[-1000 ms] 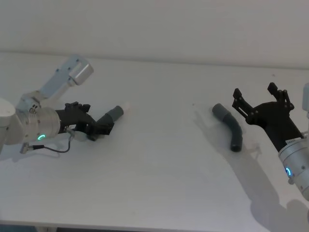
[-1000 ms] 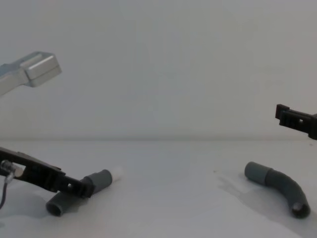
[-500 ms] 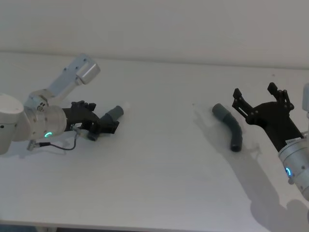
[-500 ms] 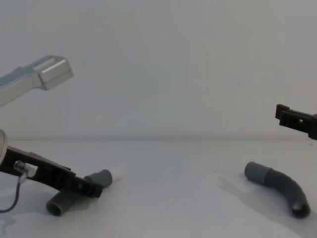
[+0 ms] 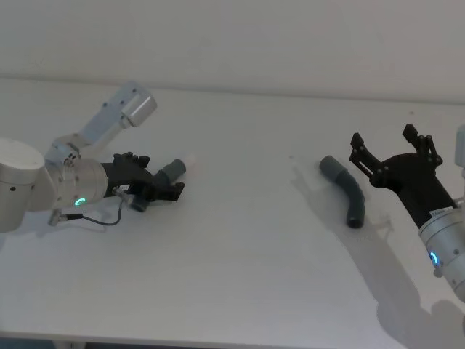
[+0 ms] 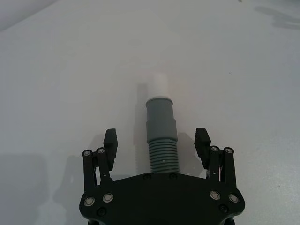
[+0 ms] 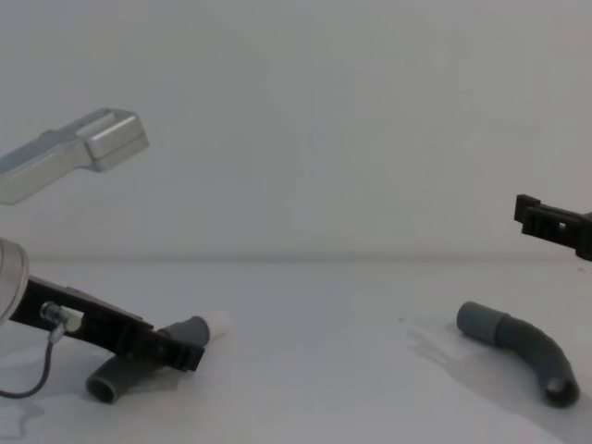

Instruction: Use both hands to pick up one end of the pipe from the table, align the ends, and insert them.

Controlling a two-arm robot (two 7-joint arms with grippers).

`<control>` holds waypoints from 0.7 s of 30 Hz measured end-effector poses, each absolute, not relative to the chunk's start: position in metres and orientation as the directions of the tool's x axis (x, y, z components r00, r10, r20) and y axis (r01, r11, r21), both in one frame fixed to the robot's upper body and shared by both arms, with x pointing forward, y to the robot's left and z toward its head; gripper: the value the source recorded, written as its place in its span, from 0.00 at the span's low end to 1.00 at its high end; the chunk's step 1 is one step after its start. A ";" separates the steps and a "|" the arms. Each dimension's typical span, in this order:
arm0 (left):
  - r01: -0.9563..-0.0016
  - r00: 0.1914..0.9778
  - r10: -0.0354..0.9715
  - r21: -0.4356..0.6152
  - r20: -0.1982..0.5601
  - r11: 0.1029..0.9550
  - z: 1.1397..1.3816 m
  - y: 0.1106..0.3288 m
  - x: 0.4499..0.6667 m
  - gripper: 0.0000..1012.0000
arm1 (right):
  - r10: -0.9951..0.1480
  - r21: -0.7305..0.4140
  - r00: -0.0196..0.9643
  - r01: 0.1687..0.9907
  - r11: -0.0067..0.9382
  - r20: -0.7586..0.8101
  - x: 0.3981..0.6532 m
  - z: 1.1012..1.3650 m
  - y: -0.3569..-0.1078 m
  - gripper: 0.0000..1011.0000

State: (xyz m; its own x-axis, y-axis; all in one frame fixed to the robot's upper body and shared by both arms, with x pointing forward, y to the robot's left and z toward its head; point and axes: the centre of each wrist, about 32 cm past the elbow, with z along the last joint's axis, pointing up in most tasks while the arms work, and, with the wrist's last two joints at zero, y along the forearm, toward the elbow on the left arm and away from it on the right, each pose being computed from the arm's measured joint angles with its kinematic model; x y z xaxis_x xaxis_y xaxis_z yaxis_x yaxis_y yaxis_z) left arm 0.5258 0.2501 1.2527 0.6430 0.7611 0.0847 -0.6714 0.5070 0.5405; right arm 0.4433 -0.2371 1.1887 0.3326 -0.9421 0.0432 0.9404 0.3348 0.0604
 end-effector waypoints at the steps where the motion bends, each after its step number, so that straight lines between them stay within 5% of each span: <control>1: -0.671 0.643 0.761 0.541 0.085 0.507 1.253 0.250 0.526 0.99 | -0.942 0.060 0.333 0.940 0.335 0.043 0.443 1.189 -0.237 0.99; 21: -0.665 0.635 0.769 0.558 0.071 0.497 1.252 0.245 0.530 0.99 | -0.942 0.060 0.333 0.940 0.335 0.043 0.443 1.189 -0.237 0.99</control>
